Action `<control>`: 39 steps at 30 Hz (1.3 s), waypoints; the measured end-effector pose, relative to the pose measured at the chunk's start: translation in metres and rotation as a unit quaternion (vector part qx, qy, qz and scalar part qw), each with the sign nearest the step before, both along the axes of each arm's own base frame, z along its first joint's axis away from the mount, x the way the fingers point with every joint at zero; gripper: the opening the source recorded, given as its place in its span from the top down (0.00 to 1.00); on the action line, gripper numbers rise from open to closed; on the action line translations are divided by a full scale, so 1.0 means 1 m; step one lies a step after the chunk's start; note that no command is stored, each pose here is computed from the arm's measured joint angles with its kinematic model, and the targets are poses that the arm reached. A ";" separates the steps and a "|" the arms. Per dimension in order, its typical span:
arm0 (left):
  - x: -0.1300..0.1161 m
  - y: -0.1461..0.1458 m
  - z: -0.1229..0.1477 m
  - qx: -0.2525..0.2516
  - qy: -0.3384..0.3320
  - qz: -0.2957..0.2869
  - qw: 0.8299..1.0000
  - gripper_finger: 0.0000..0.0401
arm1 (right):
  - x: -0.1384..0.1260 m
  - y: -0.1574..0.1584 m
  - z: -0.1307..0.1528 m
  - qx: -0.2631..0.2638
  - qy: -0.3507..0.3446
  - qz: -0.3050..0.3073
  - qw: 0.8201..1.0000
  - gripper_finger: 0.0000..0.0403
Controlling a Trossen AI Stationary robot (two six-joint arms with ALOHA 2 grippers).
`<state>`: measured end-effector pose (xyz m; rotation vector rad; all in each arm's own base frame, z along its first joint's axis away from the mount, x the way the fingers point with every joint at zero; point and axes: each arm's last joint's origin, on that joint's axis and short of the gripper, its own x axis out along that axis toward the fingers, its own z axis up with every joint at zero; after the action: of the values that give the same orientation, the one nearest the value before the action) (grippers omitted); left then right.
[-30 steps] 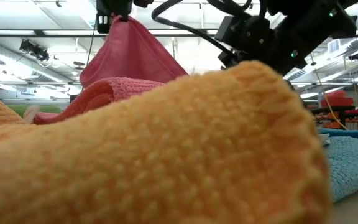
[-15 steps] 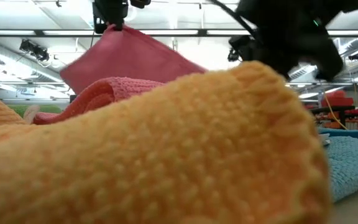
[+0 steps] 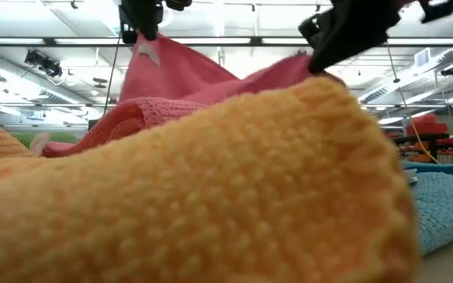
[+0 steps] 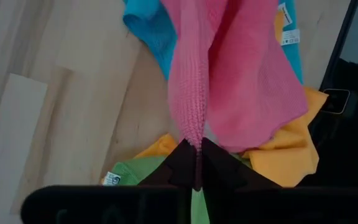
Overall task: Fold microfiber towels
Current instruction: Fold the top pink towel
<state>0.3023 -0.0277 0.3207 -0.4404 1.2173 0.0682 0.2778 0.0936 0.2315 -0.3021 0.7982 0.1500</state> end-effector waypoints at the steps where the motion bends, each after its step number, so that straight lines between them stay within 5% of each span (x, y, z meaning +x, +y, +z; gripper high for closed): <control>1: 0.000 -0.001 0.000 0.003 -0.003 -0.002 1.000 0.93 | 0.001 -0.002 -0.006 0.000 0.014 -0.007 1.000 0.98; 7: 0.013 -0.027 -0.015 0.051 -0.005 -0.038 0.998 0.98 | 0.010 0.005 -0.035 0.012 0.072 -0.004 0.997 0.98; 12: 0.022 -0.052 -0.028 0.067 -0.010 -0.070 0.995 0.92 | 0.010 0.012 -0.047 0.027 0.097 0.000 0.995 0.96; 25: 0.033 -0.110 -0.067 0.109 0.000 -0.144 0.984 0.96 | 0.001 0.011 -0.020 0.074 0.062 -0.011 0.995 0.68; 39: 0.038 -0.149 -0.105 0.190 -0.001 -0.137 0.972 0.97 | 0.006 0.005 -0.019 0.066 0.043 -0.021 0.997 0.67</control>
<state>0.3402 -0.1763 0.2152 0.0623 1.2203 0.0620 0.2835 0.0986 0.2127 -0.1554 0.8755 0.1761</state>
